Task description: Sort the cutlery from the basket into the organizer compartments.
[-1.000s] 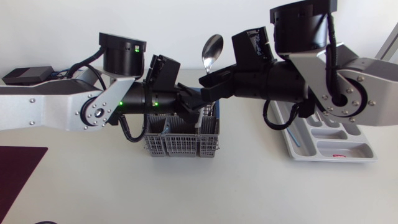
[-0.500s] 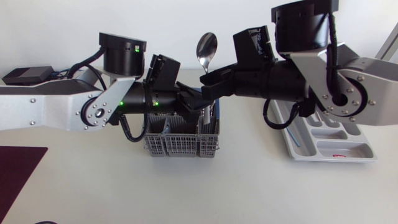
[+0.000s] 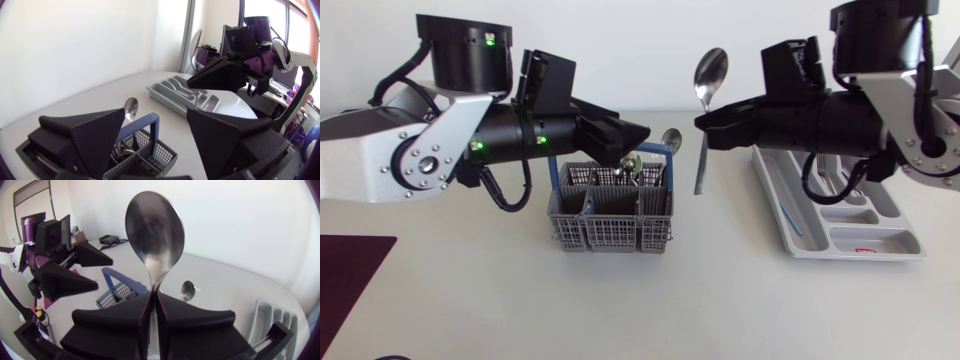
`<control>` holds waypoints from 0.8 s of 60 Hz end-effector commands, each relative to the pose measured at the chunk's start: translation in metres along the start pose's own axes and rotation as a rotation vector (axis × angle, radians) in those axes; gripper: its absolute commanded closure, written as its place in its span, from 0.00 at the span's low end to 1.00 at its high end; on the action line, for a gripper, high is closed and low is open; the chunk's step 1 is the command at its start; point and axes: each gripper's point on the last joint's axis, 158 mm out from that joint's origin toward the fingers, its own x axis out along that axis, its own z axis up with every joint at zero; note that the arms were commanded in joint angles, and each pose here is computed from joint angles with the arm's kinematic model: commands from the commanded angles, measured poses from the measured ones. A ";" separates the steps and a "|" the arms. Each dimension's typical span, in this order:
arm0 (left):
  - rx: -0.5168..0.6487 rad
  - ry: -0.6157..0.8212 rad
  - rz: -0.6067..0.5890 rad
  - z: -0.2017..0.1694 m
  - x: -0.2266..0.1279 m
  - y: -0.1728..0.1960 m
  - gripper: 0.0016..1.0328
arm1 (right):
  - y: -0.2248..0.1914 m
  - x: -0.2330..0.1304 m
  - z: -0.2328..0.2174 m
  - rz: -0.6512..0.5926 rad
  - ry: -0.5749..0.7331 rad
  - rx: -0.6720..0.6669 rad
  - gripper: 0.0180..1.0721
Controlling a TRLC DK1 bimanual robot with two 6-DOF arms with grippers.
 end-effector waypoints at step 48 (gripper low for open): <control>0.243 0.099 0.197 -0.015 -0.023 0.020 0.11 | -0.332 -0.052 -0.084 -0.478 0.260 0.204 0.94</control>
